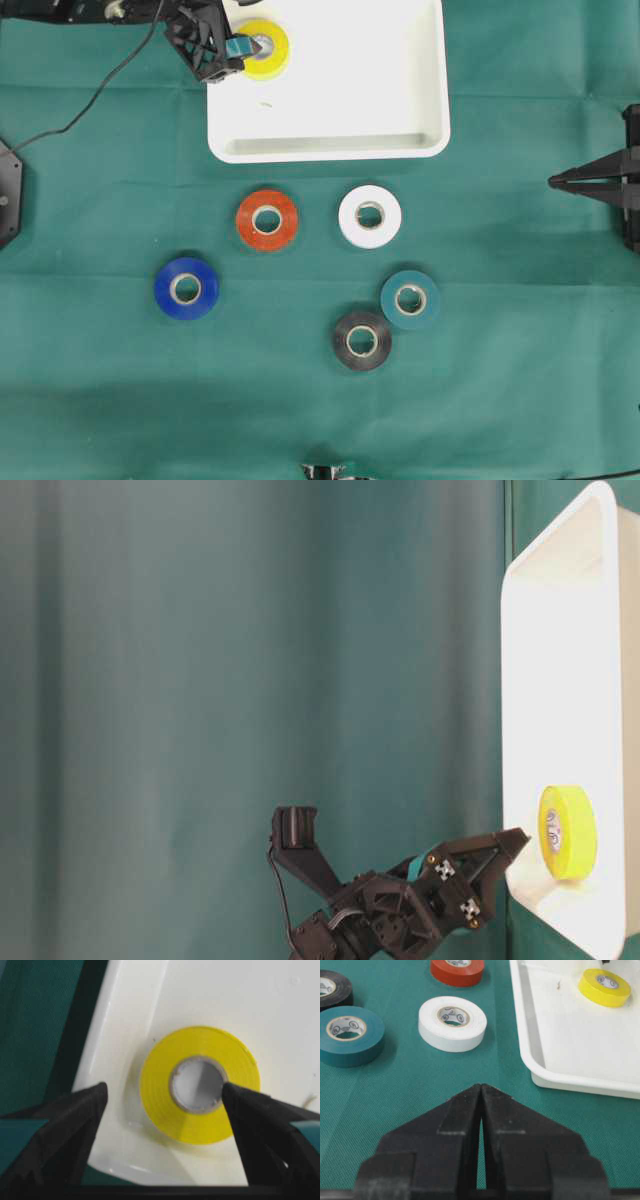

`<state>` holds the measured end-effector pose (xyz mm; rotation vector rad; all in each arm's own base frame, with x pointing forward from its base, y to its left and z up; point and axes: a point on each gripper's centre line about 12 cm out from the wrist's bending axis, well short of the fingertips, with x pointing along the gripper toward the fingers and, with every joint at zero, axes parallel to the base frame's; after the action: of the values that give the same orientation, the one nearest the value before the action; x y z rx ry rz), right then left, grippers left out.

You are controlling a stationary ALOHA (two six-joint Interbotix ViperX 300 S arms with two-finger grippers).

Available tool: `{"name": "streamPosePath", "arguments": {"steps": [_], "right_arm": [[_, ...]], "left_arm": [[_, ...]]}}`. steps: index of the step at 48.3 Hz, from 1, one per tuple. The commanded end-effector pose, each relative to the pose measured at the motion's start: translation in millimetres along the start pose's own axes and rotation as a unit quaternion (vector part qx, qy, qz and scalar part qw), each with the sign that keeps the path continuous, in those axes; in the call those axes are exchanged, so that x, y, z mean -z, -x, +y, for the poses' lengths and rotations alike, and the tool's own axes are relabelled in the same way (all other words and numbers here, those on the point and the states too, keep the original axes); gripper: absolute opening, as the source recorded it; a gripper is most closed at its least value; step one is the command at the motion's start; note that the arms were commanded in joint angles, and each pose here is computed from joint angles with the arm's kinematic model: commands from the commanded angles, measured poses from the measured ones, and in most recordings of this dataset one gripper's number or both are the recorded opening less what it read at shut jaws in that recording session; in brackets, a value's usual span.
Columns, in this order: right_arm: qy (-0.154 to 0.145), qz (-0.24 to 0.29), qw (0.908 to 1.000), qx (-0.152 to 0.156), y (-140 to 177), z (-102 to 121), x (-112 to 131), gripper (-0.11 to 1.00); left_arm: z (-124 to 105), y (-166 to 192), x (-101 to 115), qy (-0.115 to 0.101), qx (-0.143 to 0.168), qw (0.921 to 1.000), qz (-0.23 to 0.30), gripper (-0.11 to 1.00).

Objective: Put the tape into the white case with the left arm.
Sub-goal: 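Carry the yellow tape to the white tray and release it, then withdraw the left gripper from the tray toward the white tape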

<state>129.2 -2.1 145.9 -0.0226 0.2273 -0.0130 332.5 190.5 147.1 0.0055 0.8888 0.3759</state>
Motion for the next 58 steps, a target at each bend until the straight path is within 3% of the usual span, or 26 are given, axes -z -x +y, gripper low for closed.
{"name": "streamPosePath", "arguments": {"steps": [1, 19, 37, 58], "right_arm": [[0.001, -0.002, 1.0, 0.0, -1, 0, -3, -0.09], [0.001, -0.003, 1.0, 0.0, -1, 0, -4, -0.09], [0.001, -0.003, 1.0, 0.0, -1, 0, -4, -0.09], [0.001, -0.002, 1.0, 0.0, -1, 0, -3, -0.09]], "left_arm": [[-4, 17, -15, -0.007, -0.001, 0.9995, -0.031, 0.98], [-57, 68, -12, -0.055, 0.042, 0.9946, -0.077, 0.98], [-110, 120, 12, -0.115, 0.102, 0.9803, -0.123, 0.98], [-123, 141, 40, -0.109, 0.13, 0.976, -0.137, 0.98]]}}
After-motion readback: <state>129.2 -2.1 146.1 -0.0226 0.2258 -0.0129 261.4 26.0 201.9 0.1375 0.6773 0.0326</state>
